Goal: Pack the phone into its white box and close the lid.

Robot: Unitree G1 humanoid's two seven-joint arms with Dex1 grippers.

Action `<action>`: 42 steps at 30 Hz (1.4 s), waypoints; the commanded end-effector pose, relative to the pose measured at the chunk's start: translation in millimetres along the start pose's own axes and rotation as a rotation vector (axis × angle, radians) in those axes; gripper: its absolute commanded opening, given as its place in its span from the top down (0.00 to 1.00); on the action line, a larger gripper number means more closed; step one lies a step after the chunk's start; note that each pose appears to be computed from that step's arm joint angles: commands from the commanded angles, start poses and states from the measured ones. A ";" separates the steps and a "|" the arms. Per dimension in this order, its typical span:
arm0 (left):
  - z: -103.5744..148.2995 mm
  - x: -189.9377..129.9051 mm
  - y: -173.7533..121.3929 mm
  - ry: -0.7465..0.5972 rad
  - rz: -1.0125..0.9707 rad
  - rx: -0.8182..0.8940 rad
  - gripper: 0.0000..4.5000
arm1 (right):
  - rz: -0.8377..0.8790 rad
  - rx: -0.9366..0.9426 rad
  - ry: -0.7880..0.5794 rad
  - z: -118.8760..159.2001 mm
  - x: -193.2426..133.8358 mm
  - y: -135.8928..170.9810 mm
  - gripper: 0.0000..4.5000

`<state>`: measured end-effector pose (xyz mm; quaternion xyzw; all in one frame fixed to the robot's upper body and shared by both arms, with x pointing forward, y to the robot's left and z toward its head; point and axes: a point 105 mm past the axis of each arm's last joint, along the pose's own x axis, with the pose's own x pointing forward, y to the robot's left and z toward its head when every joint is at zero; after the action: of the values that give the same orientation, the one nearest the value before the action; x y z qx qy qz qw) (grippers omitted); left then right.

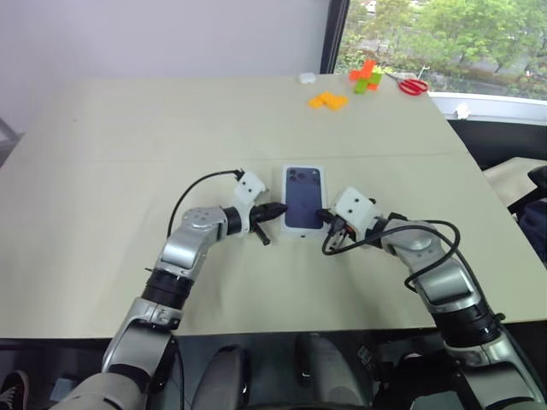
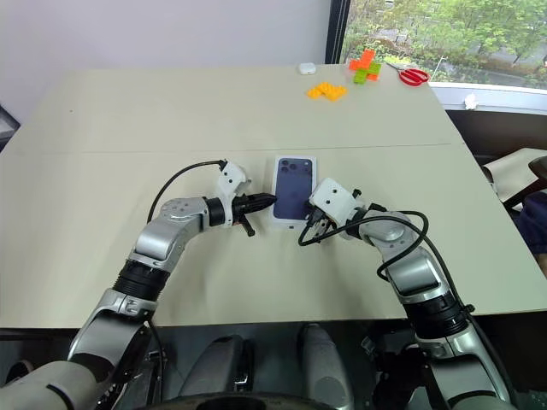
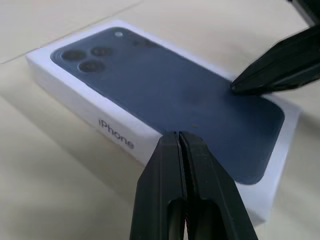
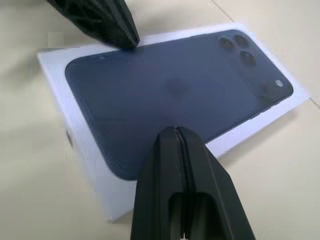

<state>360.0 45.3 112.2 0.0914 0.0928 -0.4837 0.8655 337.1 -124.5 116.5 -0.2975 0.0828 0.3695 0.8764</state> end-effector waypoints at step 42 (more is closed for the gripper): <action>5.6 -190.1 67.0 -0.026 0.137 0.051 0.01 | 0.115 0.155 -0.240 26.2 -106.6 -56.6 0.02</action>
<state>323.7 230.1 156.3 0.0989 0.0841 -0.4244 0.8961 304.1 -201.4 185.5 -0.1687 0.0491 0.4427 0.8793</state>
